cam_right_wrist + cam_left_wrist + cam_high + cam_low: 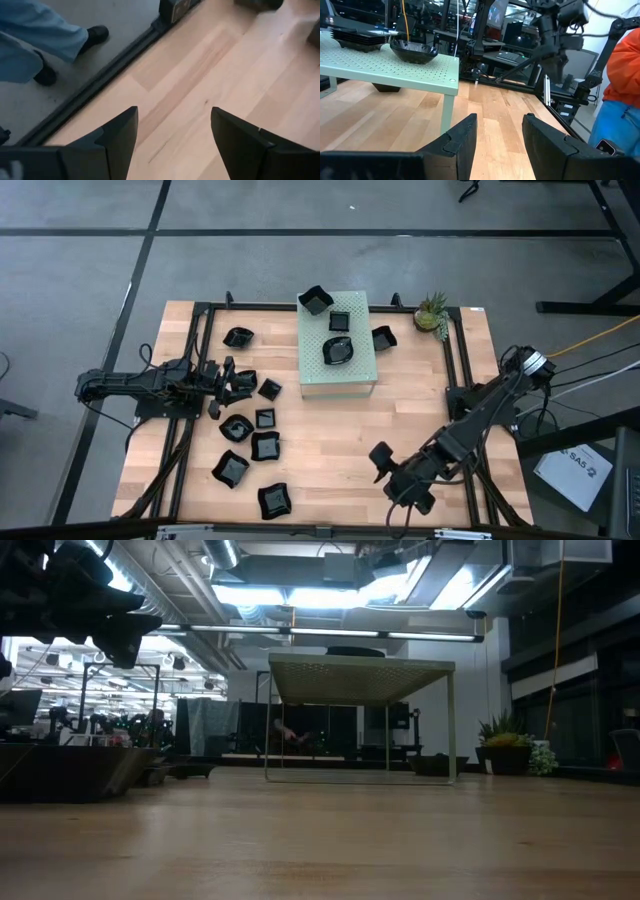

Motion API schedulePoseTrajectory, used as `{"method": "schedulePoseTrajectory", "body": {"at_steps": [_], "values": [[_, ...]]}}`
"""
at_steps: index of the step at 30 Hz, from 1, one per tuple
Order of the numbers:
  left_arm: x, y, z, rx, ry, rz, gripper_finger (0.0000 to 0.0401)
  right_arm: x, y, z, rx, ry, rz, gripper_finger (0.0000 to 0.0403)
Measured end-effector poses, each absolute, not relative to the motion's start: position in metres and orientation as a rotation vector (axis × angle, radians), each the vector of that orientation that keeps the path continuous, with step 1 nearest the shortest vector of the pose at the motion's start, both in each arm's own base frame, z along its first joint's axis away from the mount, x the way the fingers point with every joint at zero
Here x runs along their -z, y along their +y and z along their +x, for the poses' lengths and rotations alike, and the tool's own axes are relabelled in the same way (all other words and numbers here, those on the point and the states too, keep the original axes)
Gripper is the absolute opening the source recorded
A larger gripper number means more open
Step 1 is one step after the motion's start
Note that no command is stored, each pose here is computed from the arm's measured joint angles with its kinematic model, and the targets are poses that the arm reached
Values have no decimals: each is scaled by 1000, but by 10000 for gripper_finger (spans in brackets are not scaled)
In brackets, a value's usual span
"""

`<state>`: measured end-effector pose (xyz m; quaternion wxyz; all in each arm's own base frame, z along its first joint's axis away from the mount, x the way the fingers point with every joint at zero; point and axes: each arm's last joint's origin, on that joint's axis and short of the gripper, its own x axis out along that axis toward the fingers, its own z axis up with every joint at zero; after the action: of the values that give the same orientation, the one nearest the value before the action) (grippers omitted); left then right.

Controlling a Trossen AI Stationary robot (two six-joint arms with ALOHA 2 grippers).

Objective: Pick & Place Mini shaped plates
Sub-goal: Stack the black distorted square plate on top of the black distorted square plates on the shelf

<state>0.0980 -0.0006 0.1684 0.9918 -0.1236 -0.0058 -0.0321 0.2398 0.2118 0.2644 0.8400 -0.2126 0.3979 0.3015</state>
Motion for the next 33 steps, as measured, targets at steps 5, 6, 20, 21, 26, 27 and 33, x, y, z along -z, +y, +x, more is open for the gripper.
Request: {"method": "schedulePoseTrajectory", "body": {"at_steps": [5,6,20,21,26,27,33], "values": [[-168,-1,98,64,-12,-248,152,-247,207,235,-618,902,-446,248],[-168,-1,98,64,-11,-248,152,-244,206,234,-613,921,-447,248],[-168,-1,98,64,-11,-248,152,-191,181,217,-515,1139,-458,248],[-168,-1,98,64,-11,-248,152,-188,178,216,-503,1147,-461,248],[-168,-1,98,64,-11,-248,152,-178,163,218,-360,1173,-468,248],[-168,-1,98,64,-12,-248,152,-178,160,219,-335,1172,-469,248],[-168,-1,98,64,-11,-248,152,-178,135,224,-216,1167,-454,248]]}}
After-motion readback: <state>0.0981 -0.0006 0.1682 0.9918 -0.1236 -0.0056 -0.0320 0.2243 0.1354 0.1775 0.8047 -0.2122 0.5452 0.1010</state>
